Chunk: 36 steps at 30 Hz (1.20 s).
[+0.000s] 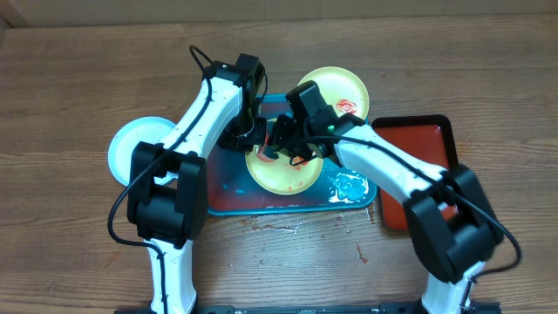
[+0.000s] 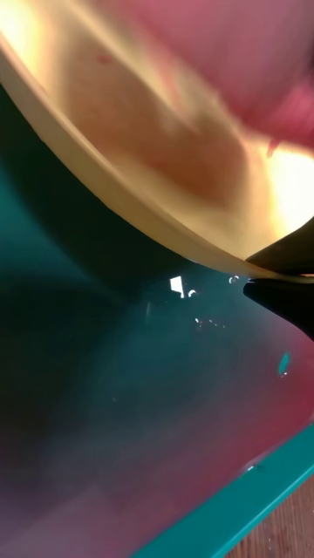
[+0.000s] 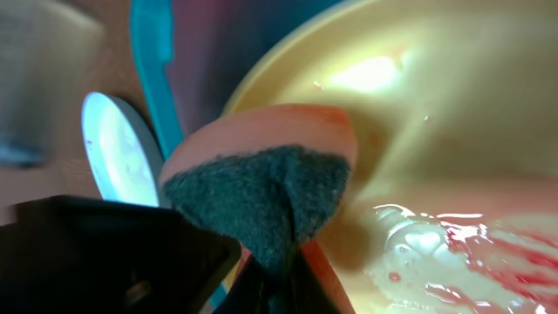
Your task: Clean dirty plates on tray and stack at the side
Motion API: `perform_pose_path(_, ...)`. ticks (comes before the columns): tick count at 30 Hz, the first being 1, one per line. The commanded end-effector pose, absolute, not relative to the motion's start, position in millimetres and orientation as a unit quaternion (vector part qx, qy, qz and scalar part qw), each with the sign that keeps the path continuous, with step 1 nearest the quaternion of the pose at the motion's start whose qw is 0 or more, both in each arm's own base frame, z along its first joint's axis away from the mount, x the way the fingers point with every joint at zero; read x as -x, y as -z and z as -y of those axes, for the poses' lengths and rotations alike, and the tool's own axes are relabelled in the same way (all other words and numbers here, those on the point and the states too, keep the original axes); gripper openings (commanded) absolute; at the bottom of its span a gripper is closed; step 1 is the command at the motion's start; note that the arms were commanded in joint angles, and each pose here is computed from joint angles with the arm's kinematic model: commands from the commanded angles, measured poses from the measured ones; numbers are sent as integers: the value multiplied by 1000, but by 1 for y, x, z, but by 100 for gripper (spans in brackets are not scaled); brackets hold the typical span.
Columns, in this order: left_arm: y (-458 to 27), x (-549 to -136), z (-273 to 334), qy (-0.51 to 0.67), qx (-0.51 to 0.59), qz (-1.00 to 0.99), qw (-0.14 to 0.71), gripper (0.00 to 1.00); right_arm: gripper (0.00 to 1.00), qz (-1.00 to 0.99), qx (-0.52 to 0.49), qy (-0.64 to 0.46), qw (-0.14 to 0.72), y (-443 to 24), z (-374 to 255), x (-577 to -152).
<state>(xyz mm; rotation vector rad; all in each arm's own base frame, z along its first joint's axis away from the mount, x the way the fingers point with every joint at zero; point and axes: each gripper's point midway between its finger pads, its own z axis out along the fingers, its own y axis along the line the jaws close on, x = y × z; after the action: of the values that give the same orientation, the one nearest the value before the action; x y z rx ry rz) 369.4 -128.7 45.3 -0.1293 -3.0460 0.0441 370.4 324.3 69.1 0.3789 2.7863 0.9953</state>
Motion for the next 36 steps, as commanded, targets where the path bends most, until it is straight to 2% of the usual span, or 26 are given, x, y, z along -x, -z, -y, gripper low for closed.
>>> perform_pose_path(1,-57,-374,134,-29,51,998,29,4,4,-926,-133,-352,37,-56,-334,-362)
perform_pose_path(15,-57,-379,121,-30,36,999,27,4,4,-958,-145,-245,29,-17,-299,-350)
perform_pose_path(28,-57,-384,104,-29,20,999,28,4,4,-989,-95,-53,104,-35,-235,-369)
perform_pose_path(32,-57,-383,104,-29,20,999,28,4,4,-990,-58,-71,111,-46,-246,-375)
perform_pose_path(36,-57,-383,105,-30,23,999,28,4,4,-982,-34,-148,114,-81,-279,-386)
